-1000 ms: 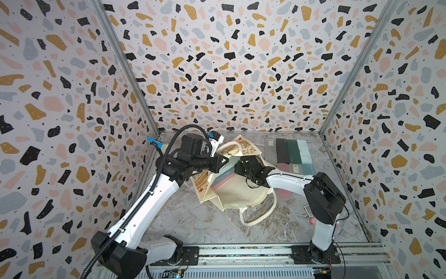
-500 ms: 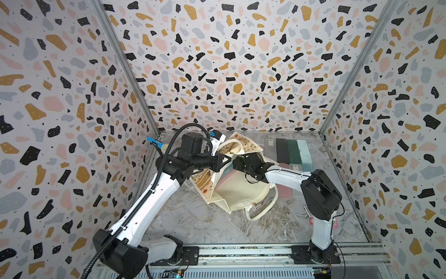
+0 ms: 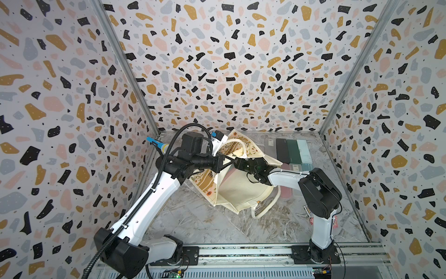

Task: Take out the pencil case from the canvas bag
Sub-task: Pick up the pencil case from the canvas bag.

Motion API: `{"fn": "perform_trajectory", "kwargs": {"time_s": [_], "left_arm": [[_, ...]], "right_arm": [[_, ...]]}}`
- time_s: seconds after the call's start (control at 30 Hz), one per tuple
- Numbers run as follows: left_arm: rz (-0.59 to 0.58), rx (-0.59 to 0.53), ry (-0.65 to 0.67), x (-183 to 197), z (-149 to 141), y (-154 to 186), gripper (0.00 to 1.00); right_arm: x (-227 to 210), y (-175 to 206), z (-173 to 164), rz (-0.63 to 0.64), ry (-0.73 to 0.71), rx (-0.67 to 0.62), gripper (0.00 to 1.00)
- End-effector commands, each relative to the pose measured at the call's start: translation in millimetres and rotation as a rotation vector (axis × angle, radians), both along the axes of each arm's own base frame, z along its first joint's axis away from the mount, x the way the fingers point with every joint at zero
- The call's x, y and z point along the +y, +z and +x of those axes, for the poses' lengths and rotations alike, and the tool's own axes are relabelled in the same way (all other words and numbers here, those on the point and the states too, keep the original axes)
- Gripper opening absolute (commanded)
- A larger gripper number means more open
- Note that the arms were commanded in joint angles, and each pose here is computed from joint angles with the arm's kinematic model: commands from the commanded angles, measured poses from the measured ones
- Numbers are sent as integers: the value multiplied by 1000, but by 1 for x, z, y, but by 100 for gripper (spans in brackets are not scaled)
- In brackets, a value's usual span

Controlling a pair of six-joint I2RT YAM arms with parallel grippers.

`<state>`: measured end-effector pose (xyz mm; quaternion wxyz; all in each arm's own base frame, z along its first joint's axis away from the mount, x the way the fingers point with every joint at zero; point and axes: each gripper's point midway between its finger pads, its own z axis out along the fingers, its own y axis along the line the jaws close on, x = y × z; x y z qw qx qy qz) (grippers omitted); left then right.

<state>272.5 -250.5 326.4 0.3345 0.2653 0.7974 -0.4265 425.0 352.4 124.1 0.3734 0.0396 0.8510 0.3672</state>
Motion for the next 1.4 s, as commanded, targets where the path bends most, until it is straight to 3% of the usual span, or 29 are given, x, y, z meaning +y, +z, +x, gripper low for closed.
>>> {"fn": "perform_trajectory", "kwargs": {"time_s": [0.0,0.2,0.57,0.83,1.07,1.37], "left_arm": [[-108,-32,-153,-10,-35,39,0],[-83,-30,-119,-8,-29,33,0],[0,-22,4,2,-8,18,0],[91,-33,168,18,19,5,0],[110,-44,248,25,33,6,0],[167,-70,396,44,53,6,0]], "right_arm": [[-25,43,23,84,-87,-83,41],[-31,51,19,84,-100,-98,30],[-40,64,11,77,-146,-94,22],[-20,73,-13,37,-95,-116,20],[-7,79,-43,-80,-70,-185,20],[-2,103,-79,-117,-11,-291,19]]}}
